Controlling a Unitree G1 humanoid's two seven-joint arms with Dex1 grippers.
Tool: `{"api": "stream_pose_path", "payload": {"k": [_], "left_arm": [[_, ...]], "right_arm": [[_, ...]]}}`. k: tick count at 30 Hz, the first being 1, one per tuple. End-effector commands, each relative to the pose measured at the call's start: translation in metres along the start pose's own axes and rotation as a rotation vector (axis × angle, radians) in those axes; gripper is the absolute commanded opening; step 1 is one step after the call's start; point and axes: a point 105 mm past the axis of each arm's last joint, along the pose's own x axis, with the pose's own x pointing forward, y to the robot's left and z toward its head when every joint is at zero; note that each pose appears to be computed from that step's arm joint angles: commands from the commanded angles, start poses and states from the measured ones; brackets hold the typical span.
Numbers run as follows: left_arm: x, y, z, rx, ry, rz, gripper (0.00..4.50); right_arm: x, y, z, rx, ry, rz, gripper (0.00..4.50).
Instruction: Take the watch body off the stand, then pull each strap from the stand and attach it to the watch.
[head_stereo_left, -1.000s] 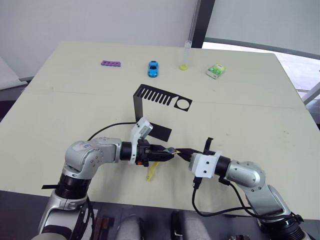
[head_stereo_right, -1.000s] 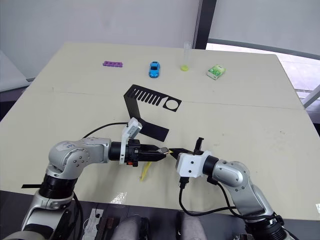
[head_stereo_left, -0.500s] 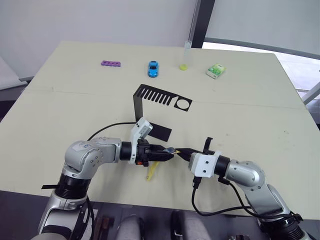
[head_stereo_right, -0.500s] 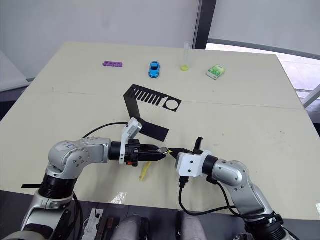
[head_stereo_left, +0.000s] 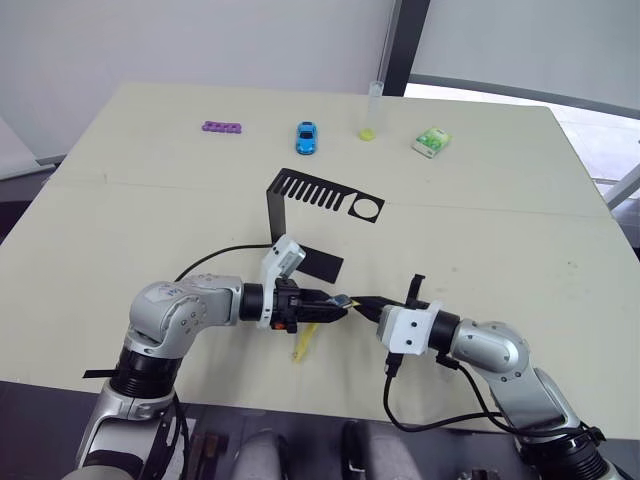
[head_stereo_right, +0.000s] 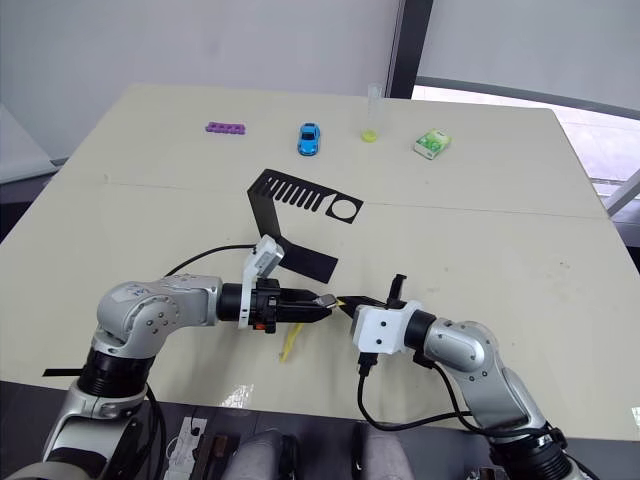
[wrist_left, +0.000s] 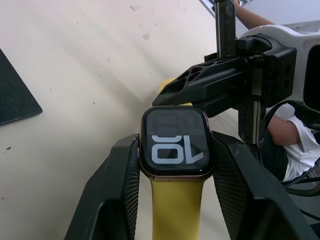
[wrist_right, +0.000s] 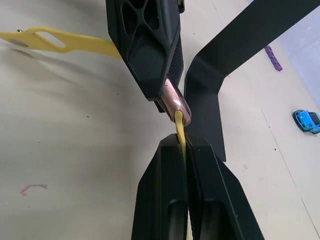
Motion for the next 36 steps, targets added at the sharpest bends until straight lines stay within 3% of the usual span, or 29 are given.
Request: {"api": "stream_pose_path", "payload": {"k": [1, 6, 9, 16, 19, 23, 27, 31, 36], "left_arm": [[0.012, -0.019, 0.002, 0.048, -0.002, -0.09, 1.6], [0.011, -0.019, 0.002, 0.051, -0.002, -0.091, 1.6], [0.009, -0.018, 0.003, 0.061, -0.012, -0.09, 1.6], [-0.015, -0.018, 0.0, 0.12, -0.027, -0.115, 1.6], [-0.031, -0.018, 0.003, 0.244, -0.064, -0.131, 1.6], [-0.054, -0.02, 0.006, 0.729, -0.113, -0.16, 1.6], [-0.072, -0.018, -0.002, 1.144, -0.049, -0.167, 1.6], [-0.086, -0.024, 0.008, 1.338, -0.05, -0.184, 1.6], [-0.078, -0.02, 0.001, 1.416, 0.029, -0.217, 1.6]], "right_arm": [[0.003, 0.0, 0.023, -0.02, -0.1, -0.001, 0.0], [-0.001, 0.0, 0.021, 0.02, -0.094, 0.002, 0.0], [-0.007, 0.0, 0.017, 0.047, -0.075, 0.015, 0.99], [-0.05, -0.005, -0.004, 0.03, 0.026, 0.072, 4.47], [-0.072, -0.013, -0.009, 0.031, 0.056, 0.074, 4.47], [-0.106, -0.025, -0.007, 0.147, 0.007, -0.022, 4.47], [-0.131, -0.028, 0.005, 0.221, -0.033, -0.08, 4.47], [-0.143, -0.027, 0.018, 0.362, -0.108, -0.127, 4.47], [-0.145, -0.023, 0.032, 0.465, -0.163, -0.1, 4.47]]}}
